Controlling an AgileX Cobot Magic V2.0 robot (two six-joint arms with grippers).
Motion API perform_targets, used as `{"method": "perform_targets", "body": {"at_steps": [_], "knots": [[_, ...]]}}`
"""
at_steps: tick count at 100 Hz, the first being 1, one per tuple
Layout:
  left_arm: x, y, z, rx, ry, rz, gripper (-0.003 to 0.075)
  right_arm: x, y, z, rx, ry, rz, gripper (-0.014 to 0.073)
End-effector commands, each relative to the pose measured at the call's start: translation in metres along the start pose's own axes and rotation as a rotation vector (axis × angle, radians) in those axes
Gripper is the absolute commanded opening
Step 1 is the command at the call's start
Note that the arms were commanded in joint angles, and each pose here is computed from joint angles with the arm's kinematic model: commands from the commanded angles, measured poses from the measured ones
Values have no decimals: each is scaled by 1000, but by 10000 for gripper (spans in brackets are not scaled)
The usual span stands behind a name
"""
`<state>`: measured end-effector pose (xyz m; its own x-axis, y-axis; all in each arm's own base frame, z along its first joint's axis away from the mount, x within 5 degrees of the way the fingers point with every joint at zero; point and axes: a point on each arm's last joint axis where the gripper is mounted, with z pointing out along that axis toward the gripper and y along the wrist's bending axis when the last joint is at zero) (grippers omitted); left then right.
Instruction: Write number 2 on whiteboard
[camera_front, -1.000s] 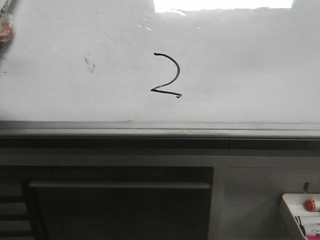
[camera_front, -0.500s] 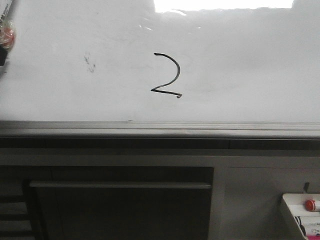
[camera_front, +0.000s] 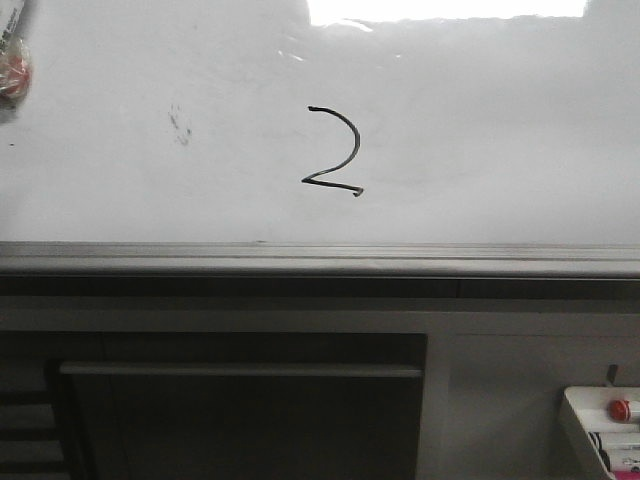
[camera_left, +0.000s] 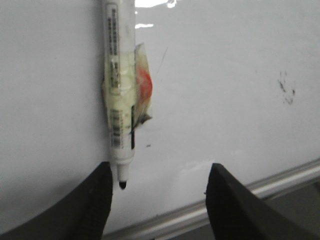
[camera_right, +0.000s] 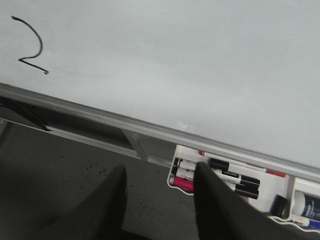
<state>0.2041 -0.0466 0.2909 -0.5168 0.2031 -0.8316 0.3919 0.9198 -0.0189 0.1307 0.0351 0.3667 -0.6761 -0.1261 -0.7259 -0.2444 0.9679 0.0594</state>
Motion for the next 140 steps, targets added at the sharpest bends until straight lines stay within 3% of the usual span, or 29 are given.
{"method": "perform_targets", "body": {"at_steps": [1,15,37,53,70,87,108,140], "knots": [[-13,8,-22,-54,-2,-46,389,-4,-5,-9,52,-74,21,269],[-16,18,-47,-167,78,-75,389,12,-10,-11,104,-102,62,269],[-8,5,-86,-219,-123,-45,344,36,-10,-27,93,-282,112,232],[12,-4,-108,-269,-297,-22,293,51,-10,-38,91,-404,97,125],[33,-10,-115,-284,-403,-38,182,68,-14,-46,136,-492,53,-72],[47,-11,-114,-305,-489,-60,-18,78,-18,-43,185,-464,22,-72],[52,-14,-110,-256,-459,-125,-18,90,-20,-38,205,-335,38,-72],[52,-13,-110,-257,-461,-125,-18,90,-20,-38,207,-328,39,-72]]}}
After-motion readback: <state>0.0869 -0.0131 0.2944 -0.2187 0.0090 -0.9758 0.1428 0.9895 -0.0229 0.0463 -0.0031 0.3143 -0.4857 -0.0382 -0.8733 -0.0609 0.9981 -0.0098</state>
